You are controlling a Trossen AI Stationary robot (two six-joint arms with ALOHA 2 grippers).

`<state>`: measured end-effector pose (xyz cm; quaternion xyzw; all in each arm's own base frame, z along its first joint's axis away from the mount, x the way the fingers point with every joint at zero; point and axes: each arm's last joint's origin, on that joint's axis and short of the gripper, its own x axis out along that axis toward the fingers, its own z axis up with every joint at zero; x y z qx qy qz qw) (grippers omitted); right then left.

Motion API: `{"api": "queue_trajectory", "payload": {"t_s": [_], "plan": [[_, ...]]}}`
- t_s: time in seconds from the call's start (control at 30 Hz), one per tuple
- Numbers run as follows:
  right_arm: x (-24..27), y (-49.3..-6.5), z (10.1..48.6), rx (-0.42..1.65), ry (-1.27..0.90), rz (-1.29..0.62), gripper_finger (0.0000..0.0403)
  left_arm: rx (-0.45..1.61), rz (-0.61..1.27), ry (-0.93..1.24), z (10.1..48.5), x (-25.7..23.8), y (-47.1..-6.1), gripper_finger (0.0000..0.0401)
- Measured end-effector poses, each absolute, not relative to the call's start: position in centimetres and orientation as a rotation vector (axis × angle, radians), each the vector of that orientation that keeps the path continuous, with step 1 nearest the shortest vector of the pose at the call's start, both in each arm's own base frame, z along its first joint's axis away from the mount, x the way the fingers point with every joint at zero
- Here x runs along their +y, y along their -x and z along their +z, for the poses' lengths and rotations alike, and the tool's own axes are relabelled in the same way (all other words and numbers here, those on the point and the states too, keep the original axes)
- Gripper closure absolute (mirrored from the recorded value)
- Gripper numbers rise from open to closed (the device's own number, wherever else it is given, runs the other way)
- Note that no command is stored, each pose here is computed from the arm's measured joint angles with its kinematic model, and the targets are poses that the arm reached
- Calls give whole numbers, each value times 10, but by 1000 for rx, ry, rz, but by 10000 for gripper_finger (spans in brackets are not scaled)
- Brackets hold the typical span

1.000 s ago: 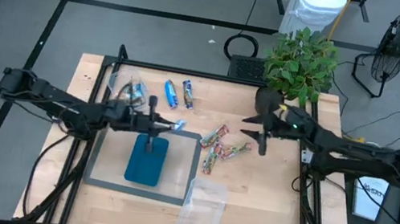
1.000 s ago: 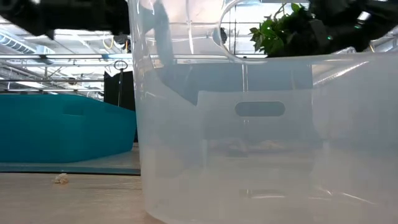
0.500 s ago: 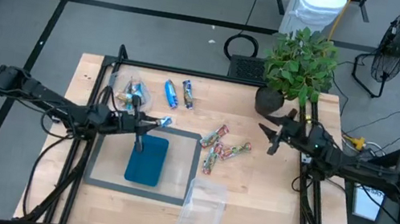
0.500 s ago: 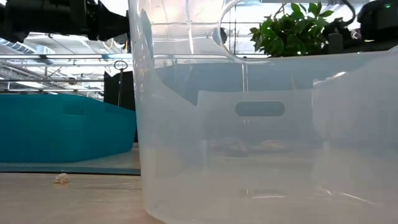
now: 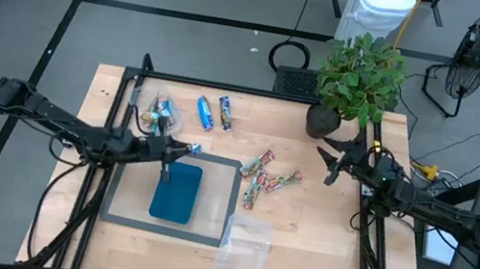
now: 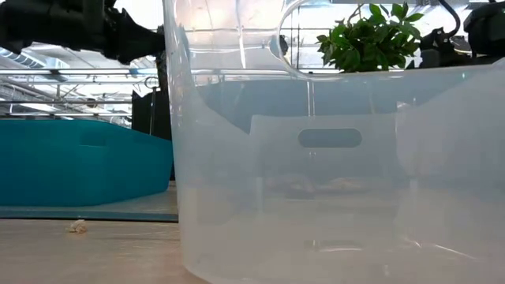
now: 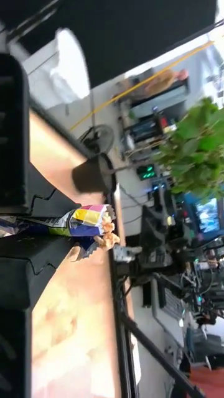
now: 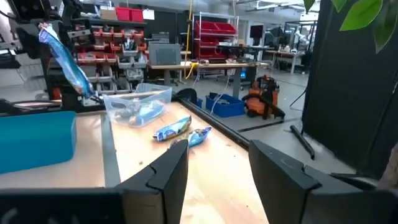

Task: Pick and place Granola Bars by type
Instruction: Put the bottom blue granola bar into the blue bin

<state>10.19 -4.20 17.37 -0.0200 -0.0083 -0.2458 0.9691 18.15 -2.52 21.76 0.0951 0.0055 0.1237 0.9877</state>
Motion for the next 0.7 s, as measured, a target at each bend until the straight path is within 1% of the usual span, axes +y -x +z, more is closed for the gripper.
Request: {"api": "queue_trajectory", "payload": {"t_s": [0.13,0.27,0.37,0.43,0.53,0.6,0.7], "plan": [[-42,-102,171,11,37,-487,243,93,214,-89,213,-32,-182,379],[-42,-102,170,24,36,-486,243,211,196,81,218,-41,-184,379],[-42,-102,169,32,35,-485,243,318,235,170,228,-51,-183,379],[-42,-102,168,46,33,-485,243,374,281,198,236,-59,-181,379],[-42,-102,165,75,26,-484,243,474,299,248,246,-71,-177,379],[-42,-102,162,98,12,-483,243,552,300,313,247,-78,-174,379],[-42,-101,159,124,-2,-484,243,663,337,406,235,-83,-173,379]]}}
